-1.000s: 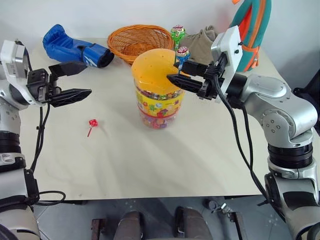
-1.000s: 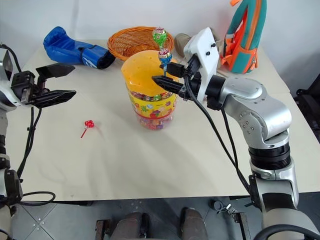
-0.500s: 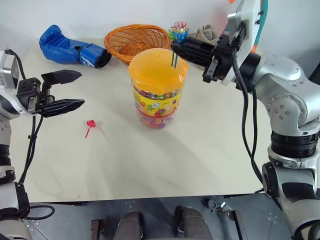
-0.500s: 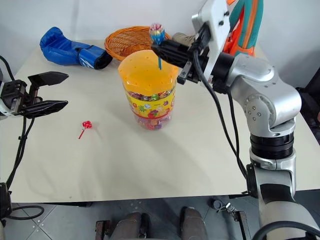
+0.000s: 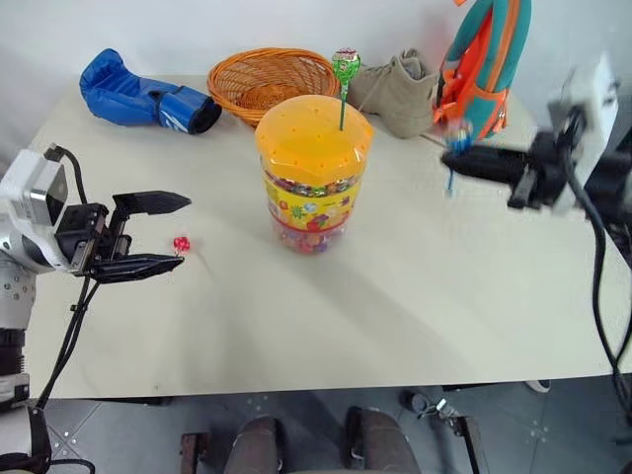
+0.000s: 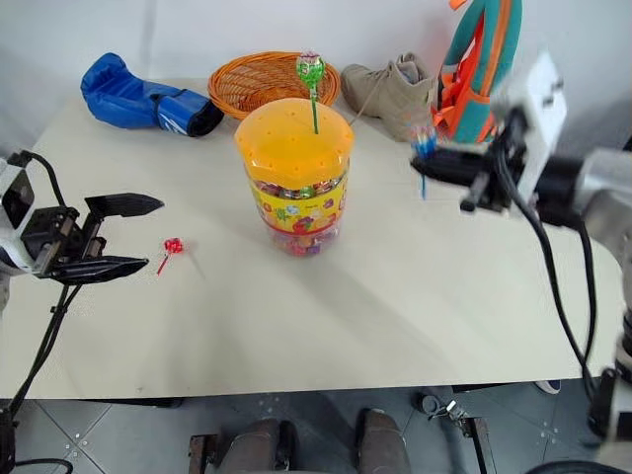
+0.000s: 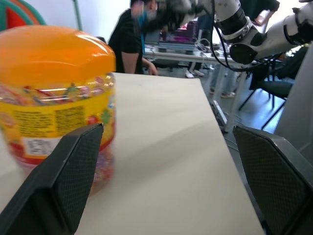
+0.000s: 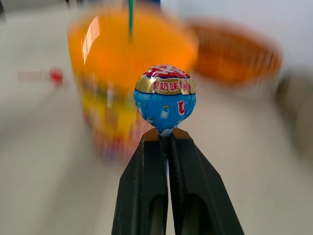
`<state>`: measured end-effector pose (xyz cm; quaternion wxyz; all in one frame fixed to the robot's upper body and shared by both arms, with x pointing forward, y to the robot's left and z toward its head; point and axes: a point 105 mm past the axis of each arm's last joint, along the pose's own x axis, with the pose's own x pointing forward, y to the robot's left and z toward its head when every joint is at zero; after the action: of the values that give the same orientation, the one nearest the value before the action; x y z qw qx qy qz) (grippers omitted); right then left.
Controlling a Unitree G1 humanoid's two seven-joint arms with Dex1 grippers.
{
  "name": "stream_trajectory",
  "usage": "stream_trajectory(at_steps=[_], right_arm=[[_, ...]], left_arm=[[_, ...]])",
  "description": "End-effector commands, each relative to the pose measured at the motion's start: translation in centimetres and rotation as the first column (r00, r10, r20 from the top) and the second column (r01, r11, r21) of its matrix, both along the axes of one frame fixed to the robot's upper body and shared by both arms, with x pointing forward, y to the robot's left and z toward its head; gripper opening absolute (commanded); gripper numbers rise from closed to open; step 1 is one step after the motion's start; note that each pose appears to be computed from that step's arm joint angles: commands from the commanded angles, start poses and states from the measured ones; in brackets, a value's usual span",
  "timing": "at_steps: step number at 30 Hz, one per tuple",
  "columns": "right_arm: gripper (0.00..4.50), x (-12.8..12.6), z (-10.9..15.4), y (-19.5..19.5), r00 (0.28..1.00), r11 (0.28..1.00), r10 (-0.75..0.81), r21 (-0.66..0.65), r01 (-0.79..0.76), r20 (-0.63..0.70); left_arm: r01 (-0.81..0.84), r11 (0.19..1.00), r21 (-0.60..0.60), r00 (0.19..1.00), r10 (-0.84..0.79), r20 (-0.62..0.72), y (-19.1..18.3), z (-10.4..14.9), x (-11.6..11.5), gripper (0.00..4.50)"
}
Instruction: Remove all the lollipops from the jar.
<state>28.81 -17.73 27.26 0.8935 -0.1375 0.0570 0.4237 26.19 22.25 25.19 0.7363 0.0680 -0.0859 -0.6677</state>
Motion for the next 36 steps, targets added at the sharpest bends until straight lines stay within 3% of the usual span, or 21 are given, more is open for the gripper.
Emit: stream_trajectory(at_steps=[1, 6, 13, 17, 21, 27, 36], right_arm=[[0.02, -1.4, -1.4, -1.0, 0.999, 0.999, -0.027, -0.037, 0.026, -0.036], [0.02, -1.2, -7.9, -2.5, 0.977, 0.994, -0.105, -0.057, 0.096, -0.186], [0.02, 0.4, -11.4, -3.0, 0.964, 0.987, -0.155, -0.075, 0.142, -0.216], [1.04, 1.0, -12.3, -3.3, 0.959, 0.983, -0.178, -0.084, 0.163, -0.221], [2.42, 1.0, -12.4, -3.4, 0.959, 0.983, -0.178, -0.084, 0.163, -0.222], [4.48, 0.4, -9.5, -2.7, 0.979, 0.991, -0.126, -0.056, 0.119, -0.158], [4.48, 1.2, 0.0, 1.0, 0.994, 0.998, -0.041, 0.059, 0.036, 0.099]], left_arm=[[0.162, 0.986, 0.041, 0.986, -0.164, 0.038, -0.8, 0.5, -2.3, 4.50], [0.230, 0.967, 0.111, 0.973, -0.232, 0.005, -2.5, -1.2, -2.8, 4.50], [0.278, 0.954, 0.112, 0.960, -0.281, 0.012, -4.0, -1.8, -2.3, 4.50], [0.284, 0.951, 0.125, 0.958, -0.288, 0.010, -4.2, -2.0, -2.3, 4.50], [0.285, 0.950, 0.124, 0.957, -0.289, 0.013, -4.2, -1.9, -2.3, 4.50], [0.272, 0.956, 0.111, 0.961, -0.276, 0.020, -3.9, -1.6, -2.3, 4.50], [0.102, 0.995, 0.014, 0.993, -0.103, 0.065, -2.1, 0.4, -0.6, 4.50]])
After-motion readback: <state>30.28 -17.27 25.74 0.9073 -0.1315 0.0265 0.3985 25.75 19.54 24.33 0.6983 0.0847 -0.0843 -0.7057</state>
